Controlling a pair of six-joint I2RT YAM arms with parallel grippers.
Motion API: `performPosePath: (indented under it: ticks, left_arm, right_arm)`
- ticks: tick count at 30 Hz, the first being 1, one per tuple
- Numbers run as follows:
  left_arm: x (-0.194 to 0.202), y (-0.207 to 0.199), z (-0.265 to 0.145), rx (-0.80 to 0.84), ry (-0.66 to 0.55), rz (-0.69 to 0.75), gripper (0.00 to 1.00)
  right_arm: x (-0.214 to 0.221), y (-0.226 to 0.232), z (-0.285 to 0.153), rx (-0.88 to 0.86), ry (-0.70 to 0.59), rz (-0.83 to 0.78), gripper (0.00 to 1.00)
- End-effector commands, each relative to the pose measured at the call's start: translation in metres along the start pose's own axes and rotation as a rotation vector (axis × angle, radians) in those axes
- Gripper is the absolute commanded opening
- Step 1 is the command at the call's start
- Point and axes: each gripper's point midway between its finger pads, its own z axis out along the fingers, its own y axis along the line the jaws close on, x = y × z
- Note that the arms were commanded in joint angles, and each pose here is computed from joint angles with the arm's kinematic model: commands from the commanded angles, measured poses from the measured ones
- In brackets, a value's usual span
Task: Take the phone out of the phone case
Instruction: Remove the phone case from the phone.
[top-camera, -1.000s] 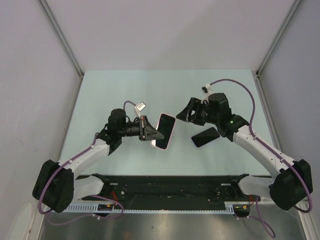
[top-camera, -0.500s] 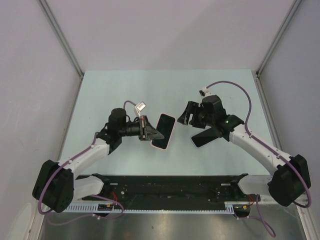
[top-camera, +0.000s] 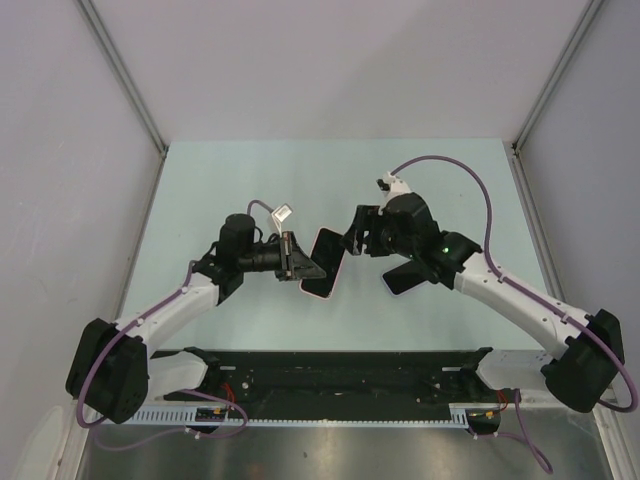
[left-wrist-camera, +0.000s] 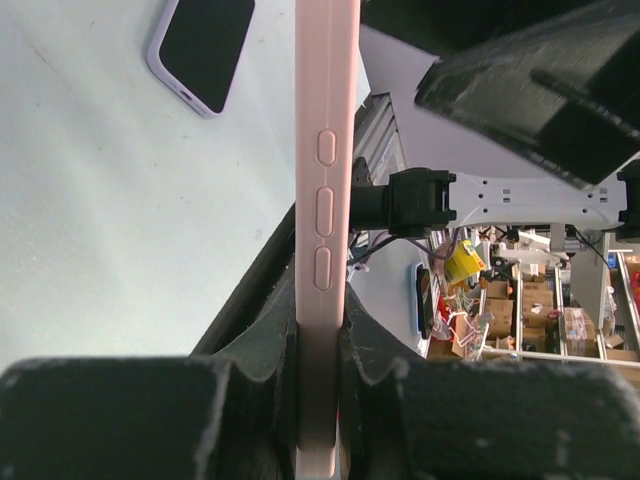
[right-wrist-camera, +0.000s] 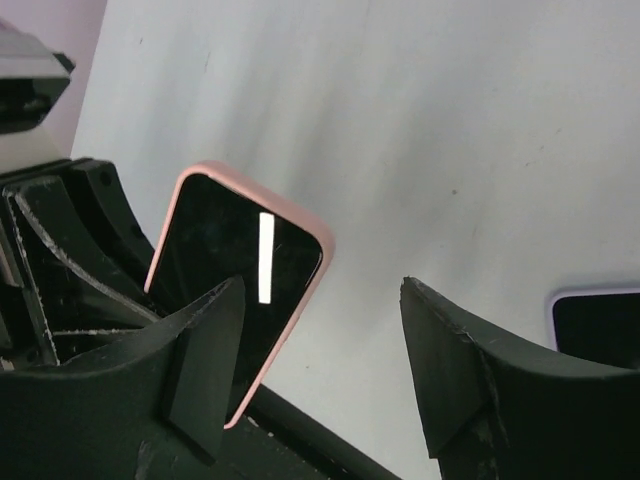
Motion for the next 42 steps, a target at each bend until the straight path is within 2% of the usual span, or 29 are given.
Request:
performPosePath:
  ticks: [1, 3, 6, 9, 15, 22, 42]
  left_arm:
    - [-0.017, -0.022, -0.001, 0.051, -0.034, 0.108, 0.0]
    - [-0.015, -0.021, 0.0, 0.062, -0.031, 0.096, 0.0]
    - [-0.015, -0.023, -0.001, 0.069, -0.037, 0.097, 0.0]
    - [-0.015, -0.024, -0.002, 0.071, -0.037, 0.099, 0.0]
    - [-0.017, -0.026, -0.001, 0.08, -0.044, 0.093, 0.0]
    - [-0.017, -0.028, -0.003, 0.079, -0.051, 0.096, 0.0]
    - [-0.015, -0.035, -0.007, 0.098, -0.057, 0.103, 0.0]
  right_arm:
    - [-0.023, -0.012, -0.003, 0.099, -0.072, -0.016, 0.67]
    - [-0.02, -0.017, 0.0, 0.12, -0.064, -0.017, 0.65]
    - [-0.018, -0.021, 0.004, 0.133, -0.047, -0.015, 0.49]
    - [-0.013, -0.027, 0.009, 0.155, -0.025, -0.014, 0.44]
    - [-0.019, -0.019, 0.007, 0.116, -0.044, -0.01, 0.45]
    - [-0.041, -0.006, -0.013, 0.078, -0.135, -0.01, 0.45]
    - [-0.023, -0.01, 0.016, 0.094, -0.071, -0.012, 0.42]
